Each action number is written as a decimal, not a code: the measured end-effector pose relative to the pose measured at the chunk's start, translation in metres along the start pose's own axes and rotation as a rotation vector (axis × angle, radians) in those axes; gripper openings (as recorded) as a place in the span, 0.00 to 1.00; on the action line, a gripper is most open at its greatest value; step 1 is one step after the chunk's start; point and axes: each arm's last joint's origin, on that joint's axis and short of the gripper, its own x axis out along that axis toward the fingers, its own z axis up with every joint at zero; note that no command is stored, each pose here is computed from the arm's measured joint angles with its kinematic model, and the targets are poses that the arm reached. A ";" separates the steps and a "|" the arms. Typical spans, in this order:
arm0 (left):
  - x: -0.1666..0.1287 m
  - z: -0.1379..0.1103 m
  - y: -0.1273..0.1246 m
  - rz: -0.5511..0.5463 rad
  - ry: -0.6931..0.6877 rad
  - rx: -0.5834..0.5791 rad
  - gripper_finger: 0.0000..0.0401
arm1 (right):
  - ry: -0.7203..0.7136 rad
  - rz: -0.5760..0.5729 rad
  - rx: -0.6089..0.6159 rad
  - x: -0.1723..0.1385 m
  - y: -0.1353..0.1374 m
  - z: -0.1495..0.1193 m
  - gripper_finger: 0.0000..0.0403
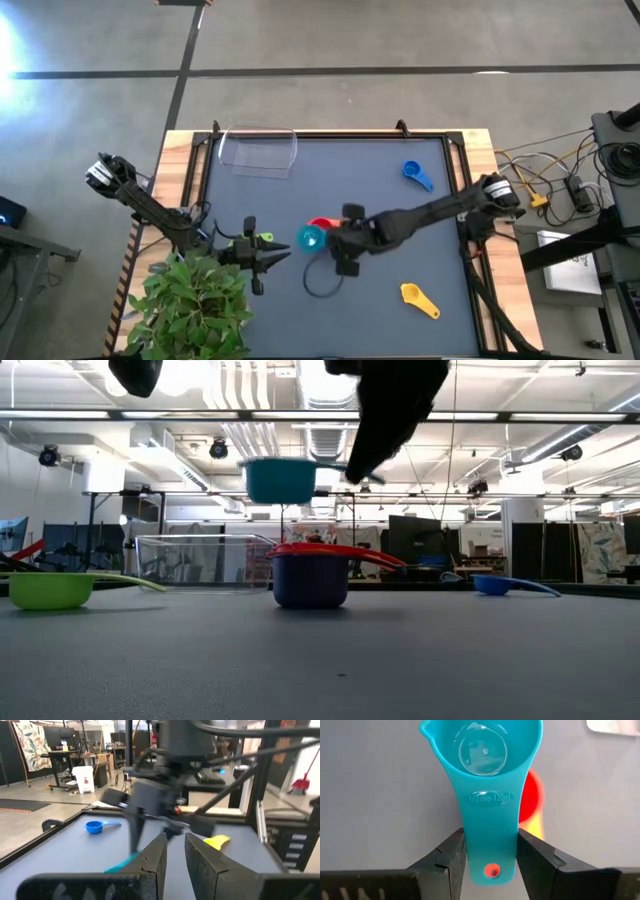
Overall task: Nest measuring cups in basket
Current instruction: Stack the light blue measuring cup on top of the red measuring cup, then stack the green measuring cup on top of the light blue measuring cup, then stack the blue measuring cup on top of the green measuring cup
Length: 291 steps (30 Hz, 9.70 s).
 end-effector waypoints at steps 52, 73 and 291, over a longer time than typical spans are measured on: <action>0.028 0.000 0.048 0.258 0.161 -0.025 0.13 | -0.615 -0.008 0.124 -0.061 -0.002 -0.154 0.56; 0.013 0.060 0.105 0.362 1.133 -0.224 0.24 | -0.656 -0.045 0.163 -0.061 -0.020 -0.183 0.56; 0.047 -0.007 0.064 -0.259 -0.072 -0.139 0.58 | 0.572 -0.203 0.655 0.037 -0.267 -0.232 0.56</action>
